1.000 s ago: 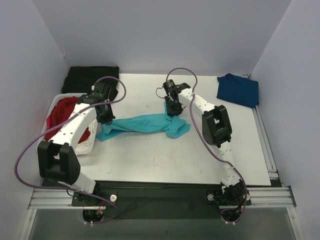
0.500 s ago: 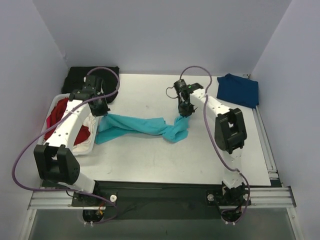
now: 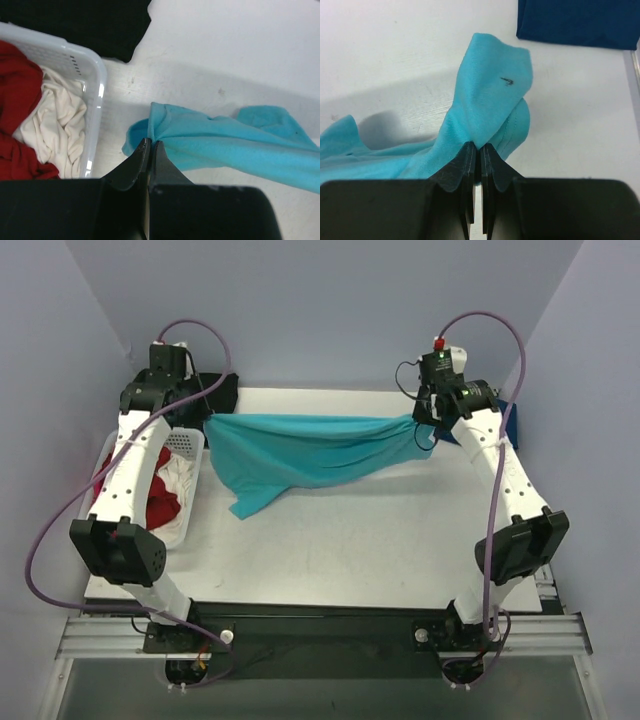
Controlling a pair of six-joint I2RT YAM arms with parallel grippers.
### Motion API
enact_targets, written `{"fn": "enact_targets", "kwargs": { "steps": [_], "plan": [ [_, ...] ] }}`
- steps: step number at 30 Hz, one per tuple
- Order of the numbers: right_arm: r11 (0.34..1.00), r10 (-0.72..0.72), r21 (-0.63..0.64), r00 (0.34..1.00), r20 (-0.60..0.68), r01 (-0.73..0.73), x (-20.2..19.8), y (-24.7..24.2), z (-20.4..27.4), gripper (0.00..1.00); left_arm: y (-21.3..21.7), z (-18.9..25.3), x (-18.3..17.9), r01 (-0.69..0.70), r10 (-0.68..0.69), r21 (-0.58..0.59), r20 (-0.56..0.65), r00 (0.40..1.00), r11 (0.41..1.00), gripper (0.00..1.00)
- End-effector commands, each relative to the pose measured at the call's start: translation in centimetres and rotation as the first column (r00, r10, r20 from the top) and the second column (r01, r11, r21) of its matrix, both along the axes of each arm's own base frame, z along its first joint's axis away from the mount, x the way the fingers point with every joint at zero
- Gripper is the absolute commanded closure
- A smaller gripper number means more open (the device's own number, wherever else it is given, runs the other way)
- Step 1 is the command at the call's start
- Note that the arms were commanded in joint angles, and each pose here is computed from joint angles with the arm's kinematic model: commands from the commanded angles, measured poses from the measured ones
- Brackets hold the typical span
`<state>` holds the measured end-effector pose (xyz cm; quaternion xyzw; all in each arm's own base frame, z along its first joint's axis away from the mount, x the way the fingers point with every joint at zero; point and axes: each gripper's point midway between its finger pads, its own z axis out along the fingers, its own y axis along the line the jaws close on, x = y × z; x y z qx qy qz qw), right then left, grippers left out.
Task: Fold and stack the t-shirts
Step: Flatten out the tshirt
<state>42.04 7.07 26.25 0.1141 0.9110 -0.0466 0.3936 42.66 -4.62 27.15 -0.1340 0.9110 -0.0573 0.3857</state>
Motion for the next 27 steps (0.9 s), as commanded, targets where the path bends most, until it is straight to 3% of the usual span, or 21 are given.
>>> {"fn": "enact_targets", "kwargs": {
  "steps": [1, 5, 10, 20, 27],
  "plan": [
    [0.996, -0.025, -0.08, 0.996, 0.089, 0.033, -1.8, -2.5, 5.0, 1.0, 0.4, 5.1, 1.1, 0.022, -0.022, 0.008, 0.14, 0.99, 1.0, 1.0],
    [0.997, -0.024, -0.073, 0.988, 0.154, 0.035, -3.4, -3.1, 7.7, 1.0, -0.1, 8.9, 0.8, 0.059, -0.056, -0.002, 0.248, 0.967, 0.998, 1.0],
    [0.995, -0.034, -0.085, 0.985, 0.17, 0.049, -6.4, -3.7, 7.7, 1.0, -0.2, 12.1, -0.9, 0.09, -0.088, 0.008, 0.335, 0.938, 0.996, 1.0],
    [0.993, 0.025, -0.117, 0.958, 0.285, 0.009, -13.2, -3.3, 9.2, 1.0, 0.9, 21.3, -9.3, 0.101, -0.137, 0.095, 0.568, 0.811, 0.99, 1.0],
    [0.997, 0.018, -0.077, 0.943, 0.331, 0.008, -15.6, -3.8, 8.8, 1.0, 1.0, 20.5, -10.9, 0.103, -0.143, 0.101, 0.573, 0.807, 0.99, 1.0]
  ]
}}
